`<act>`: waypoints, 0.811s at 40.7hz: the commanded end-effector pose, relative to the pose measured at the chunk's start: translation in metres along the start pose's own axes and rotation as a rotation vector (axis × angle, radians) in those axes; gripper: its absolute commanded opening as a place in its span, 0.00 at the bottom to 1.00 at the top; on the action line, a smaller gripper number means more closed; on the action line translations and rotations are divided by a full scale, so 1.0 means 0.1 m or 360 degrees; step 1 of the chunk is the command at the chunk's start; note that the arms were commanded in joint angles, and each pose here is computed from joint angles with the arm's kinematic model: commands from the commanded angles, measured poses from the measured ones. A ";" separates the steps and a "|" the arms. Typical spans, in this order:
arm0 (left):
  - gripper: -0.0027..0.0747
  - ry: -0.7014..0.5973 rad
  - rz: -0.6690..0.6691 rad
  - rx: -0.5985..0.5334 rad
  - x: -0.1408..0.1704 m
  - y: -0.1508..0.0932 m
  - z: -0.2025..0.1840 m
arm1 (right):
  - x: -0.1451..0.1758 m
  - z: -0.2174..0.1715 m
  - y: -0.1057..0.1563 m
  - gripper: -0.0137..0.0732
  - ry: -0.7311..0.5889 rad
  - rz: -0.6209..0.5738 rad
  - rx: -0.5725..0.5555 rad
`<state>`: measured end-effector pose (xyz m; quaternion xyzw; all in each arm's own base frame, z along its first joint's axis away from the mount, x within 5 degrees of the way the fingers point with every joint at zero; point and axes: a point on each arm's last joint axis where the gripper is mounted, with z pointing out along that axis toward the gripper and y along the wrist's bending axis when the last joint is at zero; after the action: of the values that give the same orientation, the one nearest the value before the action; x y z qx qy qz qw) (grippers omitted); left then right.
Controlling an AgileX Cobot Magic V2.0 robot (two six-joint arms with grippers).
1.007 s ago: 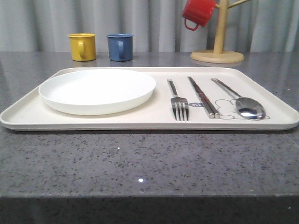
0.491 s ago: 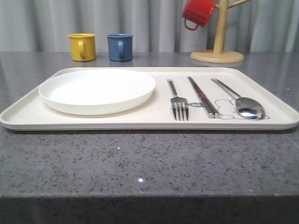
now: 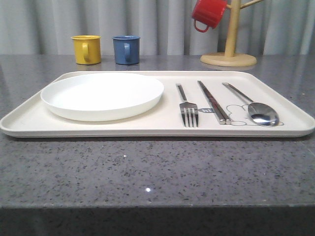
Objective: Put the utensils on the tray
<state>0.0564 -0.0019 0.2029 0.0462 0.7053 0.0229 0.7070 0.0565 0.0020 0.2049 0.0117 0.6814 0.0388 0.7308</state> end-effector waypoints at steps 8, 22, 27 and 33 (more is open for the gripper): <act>0.01 -0.0176 -0.0011 -0.0012 -0.10 0.01 -0.03 | -0.09 -0.02 -0.01 0.02 -0.0166 -0.0034 0.0026; 0.01 -0.0176 -0.0011 -0.0012 -0.10 0.01 -0.03 | -0.09 -0.02 -0.01 0.02 -0.0166 -0.0034 0.0026; 0.01 -0.0176 -0.0011 -0.0012 -0.10 0.01 -0.03 | -0.09 -0.02 -0.01 0.02 -0.0166 -0.0034 0.0026; 0.01 -0.0176 -0.0011 -0.0012 -0.10 0.01 -0.03 | -0.09 -0.02 -0.01 0.02 -0.0166 -0.0034 0.0026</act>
<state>0.0564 -0.0019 0.2029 0.0462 0.7053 0.0229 0.7070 0.0565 0.0014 0.2049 0.0158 0.6813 0.0344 0.7310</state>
